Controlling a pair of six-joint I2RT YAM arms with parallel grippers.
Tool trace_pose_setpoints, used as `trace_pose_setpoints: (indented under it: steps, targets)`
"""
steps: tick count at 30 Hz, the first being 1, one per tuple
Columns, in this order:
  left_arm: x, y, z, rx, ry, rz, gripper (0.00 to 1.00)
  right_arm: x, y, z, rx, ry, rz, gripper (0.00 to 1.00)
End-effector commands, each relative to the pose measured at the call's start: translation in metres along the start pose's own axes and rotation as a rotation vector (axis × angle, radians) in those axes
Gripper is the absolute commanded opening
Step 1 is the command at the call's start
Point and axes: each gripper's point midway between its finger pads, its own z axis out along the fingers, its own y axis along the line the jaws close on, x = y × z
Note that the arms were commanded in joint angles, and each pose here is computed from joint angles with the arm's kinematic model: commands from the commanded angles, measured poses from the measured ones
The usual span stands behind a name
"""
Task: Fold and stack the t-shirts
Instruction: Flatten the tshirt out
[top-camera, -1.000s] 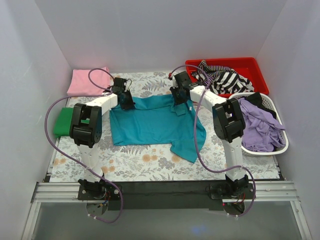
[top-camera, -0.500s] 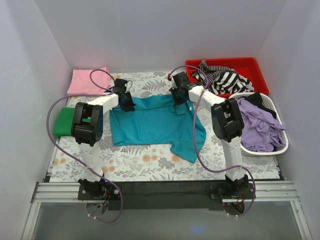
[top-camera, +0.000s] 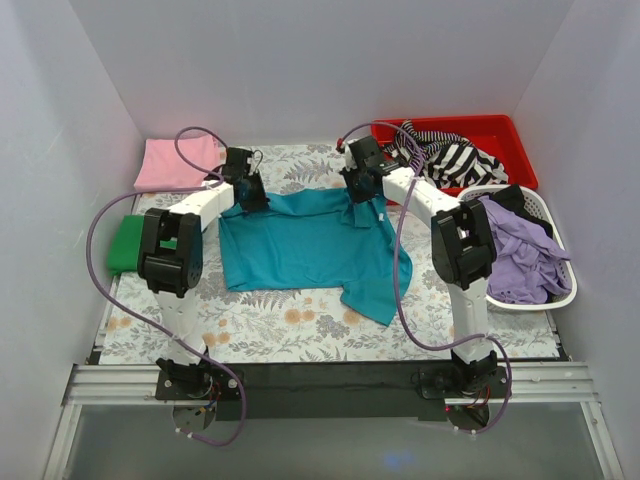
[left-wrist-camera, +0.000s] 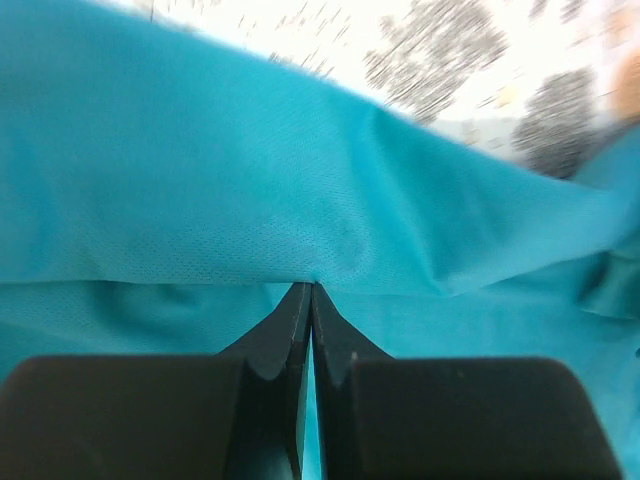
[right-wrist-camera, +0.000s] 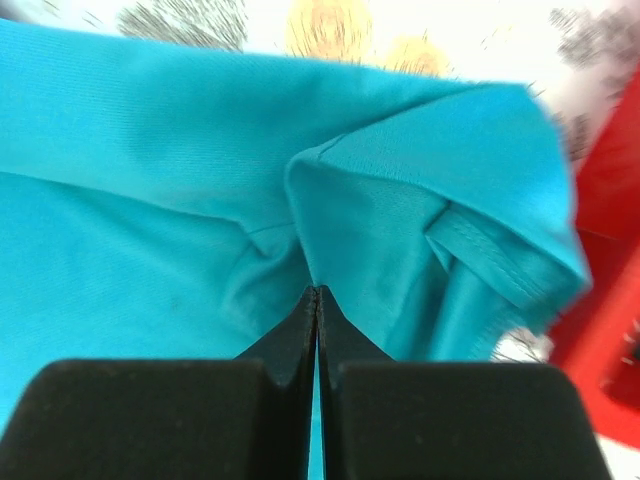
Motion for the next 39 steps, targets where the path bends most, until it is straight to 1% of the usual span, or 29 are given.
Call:
trace_pose_setpoints:
  steps: [1,4,9,11,12,13,15,16,17,18,19,21,24,25,26,27,28,31,32,33,34,35,36,37,38,39]
  targets:
    - [-0.057,-0.035,-0.051,0.086,-0.172,0.050,0.00,-0.058,0.007,-0.058,-0.039,-0.177,-0.018,0.01]
    - [-0.059,-0.039,-0.062,0.105,-0.187,0.054,0.00,-0.059,0.010,-0.065,-0.049,-0.186,-0.020,0.01]
    - [-0.072,-0.040,-0.082,0.095,-0.248,0.070,0.00,-0.062,0.011,-0.077,-0.056,-0.200,-0.021,0.01]
    - [-0.079,-0.043,-0.092,0.101,-0.269,0.077,0.00,-0.069,0.009,-0.091,-0.045,-0.226,-0.020,0.01]
    - [-0.085,-0.048,-0.103,0.114,-0.286,0.083,0.00,-0.071,0.008,-0.097,-0.039,-0.235,-0.020,0.01]
    - [-0.090,-0.051,-0.111,0.117,-0.300,0.085,0.00,-0.079,0.006,-0.113,-0.030,-0.269,-0.019,0.01]
    - [-0.098,-0.052,-0.129,0.113,-0.326,0.099,0.00,-0.088,-0.002,-0.131,0.013,-0.308,-0.043,0.01]
    - [-0.110,-0.057,-0.142,0.122,-0.357,0.103,0.00,-0.096,-0.004,-0.150,0.028,-0.347,-0.045,0.01]
    - [-0.109,-0.054,-0.148,0.110,-0.346,0.108,0.00,-0.100,-0.010,-0.160,0.060,-0.365,-0.049,0.01]
    - [-0.117,-0.053,-0.159,0.102,-0.370,0.107,0.00,-0.105,-0.013,-0.171,0.075,-0.388,-0.050,0.01]
    - [-0.125,-0.054,-0.170,0.100,-0.394,0.113,0.00,-0.114,-0.015,-0.192,0.087,-0.428,-0.052,0.01]
    - [-0.131,-0.050,-0.190,0.092,-0.420,0.118,0.00,-0.119,-0.019,-0.215,0.110,-0.458,-0.058,0.01]
    - [-0.137,-0.043,-0.210,0.077,-0.444,0.127,0.00,-0.123,-0.020,-0.241,0.115,-0.494,-0.064,0.01]
    - [-0.142,-0.046,-0.223,0.087,-0.466,0.132,0.00,-0.123,-0.018,-0.245,0.106,-0.499,-0.067,0.01]
    - [-0.141,-0.044,-0.231,0.082,-0.462,0.139,0.00,-0.122,-0.016,-0.250,0.099,-0.504,-0.070,0.01]
    - [-0.141,-0.046,-0.238,0.093,-0.473,0.148,0.00,-0.123,-0.016,-0.263,0.098,-0.529,-0.069,0.01]
    - [-0.139,-0.052,-0.249,0.126,-0.484,0.162,0.00,-0.120,-0.014,-0.263,0.091,-0.528,-0.073,0.01]
    - [-0.128,-0.056,-0.241,0.165,-0.439,0.157,0.00,-0.118,-0.014,-0.264,0.087,-0.521,-0.083,0.01]
    - [-0.117,-0.052,-0.222,0.168,-0.394,0.149,0.00,-0.115,-0.013,-0.260,0.078,-0.509,-0.088,0.01]
    - [-0.109,-0.052,-0.210,0.179,-0.354,0.134,0.08,-0.112,-0.011,-0.252,0.067,-0.489,-0.092,0.01]
    - [-0.100,-0.049,-0.196,0.183,-0.309,0.122,0.21,-0.111,-0.007,-0.248,0.047,-0.482,-0.093,0.01]
    - [-0.083,-0.043,-0.167,0.174,-0.227,0.099,0.36,-0.106,-0.007,-0.239,0.046,-0.459,-0.086,0.06]
    - [-0.073,-0.038,-0.153,0.168,-0.187,0.083,0.46,-0.103,-0.006,-0.228,0.040,-0.436,-0.079,0.21]
    - [-0.066,-0.037,-0.141,0.172,-0.158,0.070,0.56,-0.099,-0.002,-0.219,0.016,-0.417,-0.080,0.34]
    - [-0.055,-0.033,-0.121,0.173,-0.115,0.056,0.59,-0.093,-0.001,-0.208,0.009,-0.391,-0.076,0.48]
    - [-0.051,-0.032,-0.112,0.180,-0.094,0.049,0.62,-0.085,0.001,-0.190,0.002,-0.348,-0.071,0.57]
